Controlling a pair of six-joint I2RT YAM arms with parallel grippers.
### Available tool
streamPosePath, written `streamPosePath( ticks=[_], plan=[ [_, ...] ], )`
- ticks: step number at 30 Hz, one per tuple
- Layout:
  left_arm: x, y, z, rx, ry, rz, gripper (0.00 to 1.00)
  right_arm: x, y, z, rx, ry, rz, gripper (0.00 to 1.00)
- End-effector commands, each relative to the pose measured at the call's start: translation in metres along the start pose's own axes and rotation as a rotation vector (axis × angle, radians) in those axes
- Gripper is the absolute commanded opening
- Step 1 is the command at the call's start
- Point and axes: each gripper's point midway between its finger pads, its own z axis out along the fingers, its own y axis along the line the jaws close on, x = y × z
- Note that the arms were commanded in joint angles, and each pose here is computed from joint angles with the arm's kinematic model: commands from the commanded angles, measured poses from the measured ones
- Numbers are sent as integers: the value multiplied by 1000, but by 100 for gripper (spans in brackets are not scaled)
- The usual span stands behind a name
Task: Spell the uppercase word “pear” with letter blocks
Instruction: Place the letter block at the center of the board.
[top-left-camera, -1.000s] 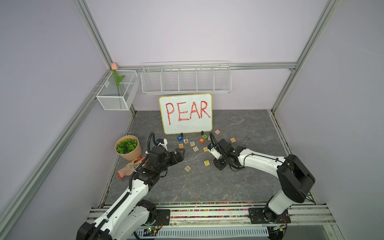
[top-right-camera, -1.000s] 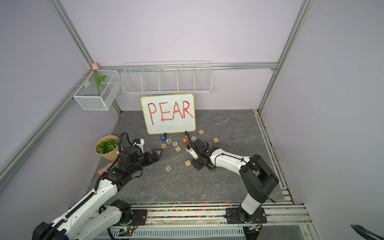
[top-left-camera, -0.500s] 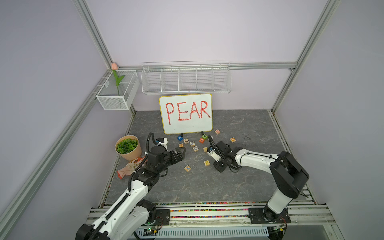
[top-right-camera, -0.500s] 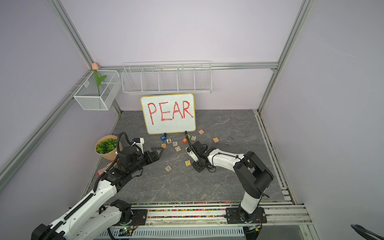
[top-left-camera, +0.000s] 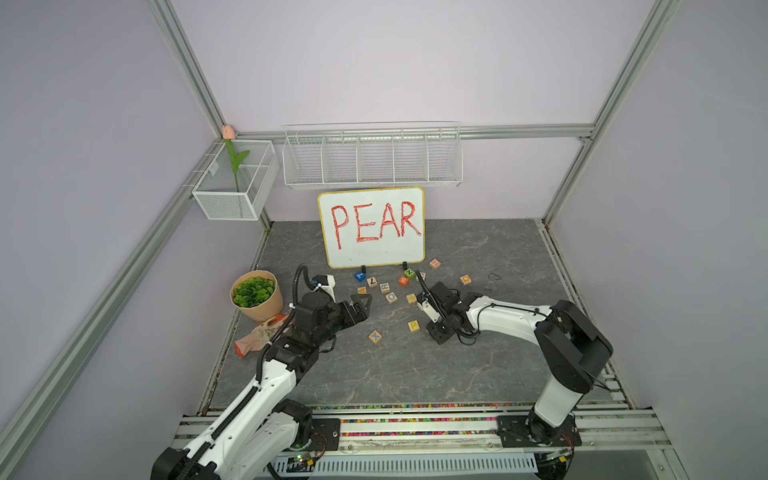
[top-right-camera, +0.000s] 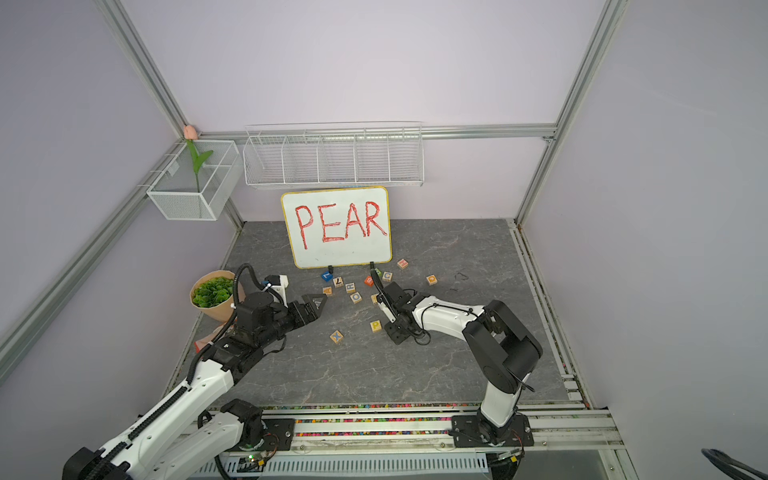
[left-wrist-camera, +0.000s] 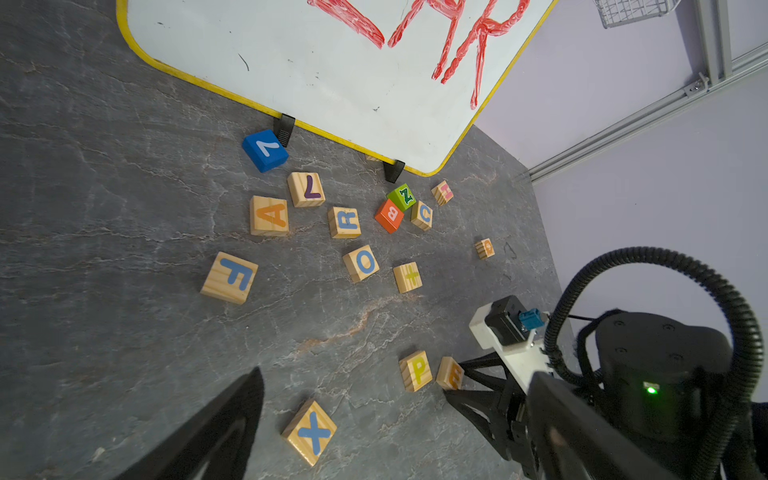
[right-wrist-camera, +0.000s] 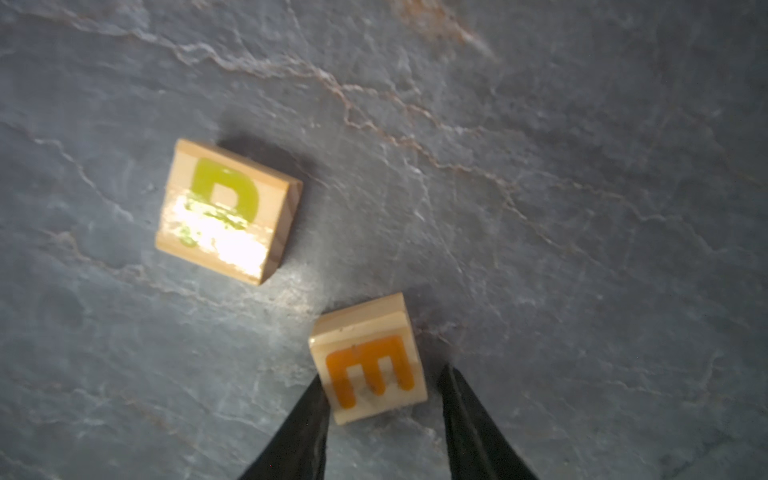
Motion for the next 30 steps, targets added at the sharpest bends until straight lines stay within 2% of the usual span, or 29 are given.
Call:
streamPosePath(
  ticks=[1, 13, 16, 19, 24, 30],
  plan=[
    [-9, -11, -1, 32, -22, 9, 100, 21, -4, -1, 47, 84, 85, 45],
    [-9, -12, 2, 33, -13, 25, 100, 20, -34, 4, 186, 79, 197, 41],
    [-8, -11, 2, 30, -14, 24, 100, 10, -33, 2, 167, 46, 208, 41],
    [-8, -10, 1, 25, -14, 25, 100, 1, -17, -4, 73, 15, 186, 42],
    [-10, -10, -1, 20, -23, 29, 100, -4, 3, -32, -57, -69, 152, 52],
    [-10, -12, 0, 27, -19, 25, 100, -14, -2, -25, -35, -69, 192, 53]
  ],
)
